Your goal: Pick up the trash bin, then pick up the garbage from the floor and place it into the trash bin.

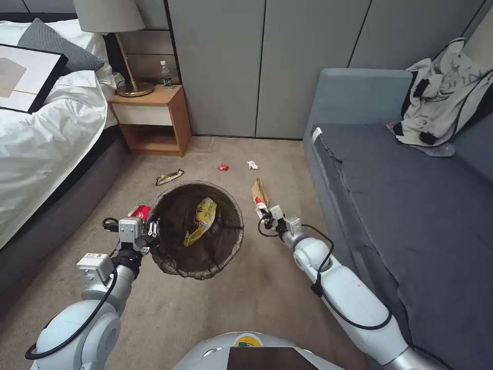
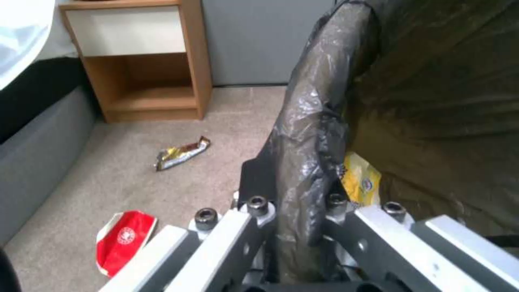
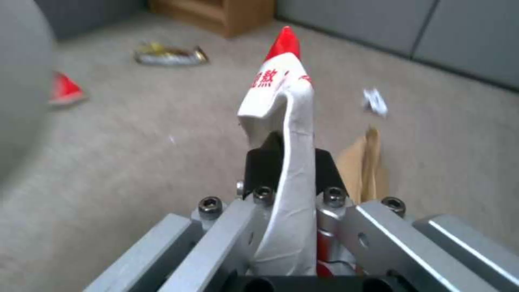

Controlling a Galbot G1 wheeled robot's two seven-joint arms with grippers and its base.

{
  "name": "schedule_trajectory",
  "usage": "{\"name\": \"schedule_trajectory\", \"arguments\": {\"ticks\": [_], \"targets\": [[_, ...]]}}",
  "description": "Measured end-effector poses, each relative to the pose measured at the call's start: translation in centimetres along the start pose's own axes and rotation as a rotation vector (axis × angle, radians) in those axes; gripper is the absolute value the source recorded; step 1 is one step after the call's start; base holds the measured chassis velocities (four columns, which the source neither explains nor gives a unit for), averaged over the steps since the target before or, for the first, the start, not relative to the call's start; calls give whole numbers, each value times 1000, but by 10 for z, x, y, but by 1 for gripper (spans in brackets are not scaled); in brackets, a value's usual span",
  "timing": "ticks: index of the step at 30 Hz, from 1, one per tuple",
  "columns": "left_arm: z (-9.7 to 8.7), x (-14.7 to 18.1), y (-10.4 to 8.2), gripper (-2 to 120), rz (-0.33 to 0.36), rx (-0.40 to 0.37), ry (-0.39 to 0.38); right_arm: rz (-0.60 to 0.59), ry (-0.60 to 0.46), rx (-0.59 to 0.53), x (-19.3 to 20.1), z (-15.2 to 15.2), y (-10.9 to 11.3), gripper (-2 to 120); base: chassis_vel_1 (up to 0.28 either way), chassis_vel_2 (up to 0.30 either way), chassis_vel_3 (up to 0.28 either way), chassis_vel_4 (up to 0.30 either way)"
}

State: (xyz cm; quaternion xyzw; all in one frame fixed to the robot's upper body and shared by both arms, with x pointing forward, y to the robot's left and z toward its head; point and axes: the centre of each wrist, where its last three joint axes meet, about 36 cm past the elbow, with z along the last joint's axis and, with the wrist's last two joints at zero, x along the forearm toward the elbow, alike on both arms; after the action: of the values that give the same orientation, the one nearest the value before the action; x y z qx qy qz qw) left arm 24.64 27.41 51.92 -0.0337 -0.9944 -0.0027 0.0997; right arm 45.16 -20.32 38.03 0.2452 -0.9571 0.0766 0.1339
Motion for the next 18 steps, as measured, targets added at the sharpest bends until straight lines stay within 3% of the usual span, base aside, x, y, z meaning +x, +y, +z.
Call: {"name": "schedule_trajectory", "arguments": {"ticks": [7,18], "targets": [[2,-1,0,2,4,0,5,-85,-46,29,33,-52,-9,0,0,0,0,0],[10,-6,0,2,-2,-23,45,-251,-103,47,87,-120,-45,0,0,0,0,0]]}}
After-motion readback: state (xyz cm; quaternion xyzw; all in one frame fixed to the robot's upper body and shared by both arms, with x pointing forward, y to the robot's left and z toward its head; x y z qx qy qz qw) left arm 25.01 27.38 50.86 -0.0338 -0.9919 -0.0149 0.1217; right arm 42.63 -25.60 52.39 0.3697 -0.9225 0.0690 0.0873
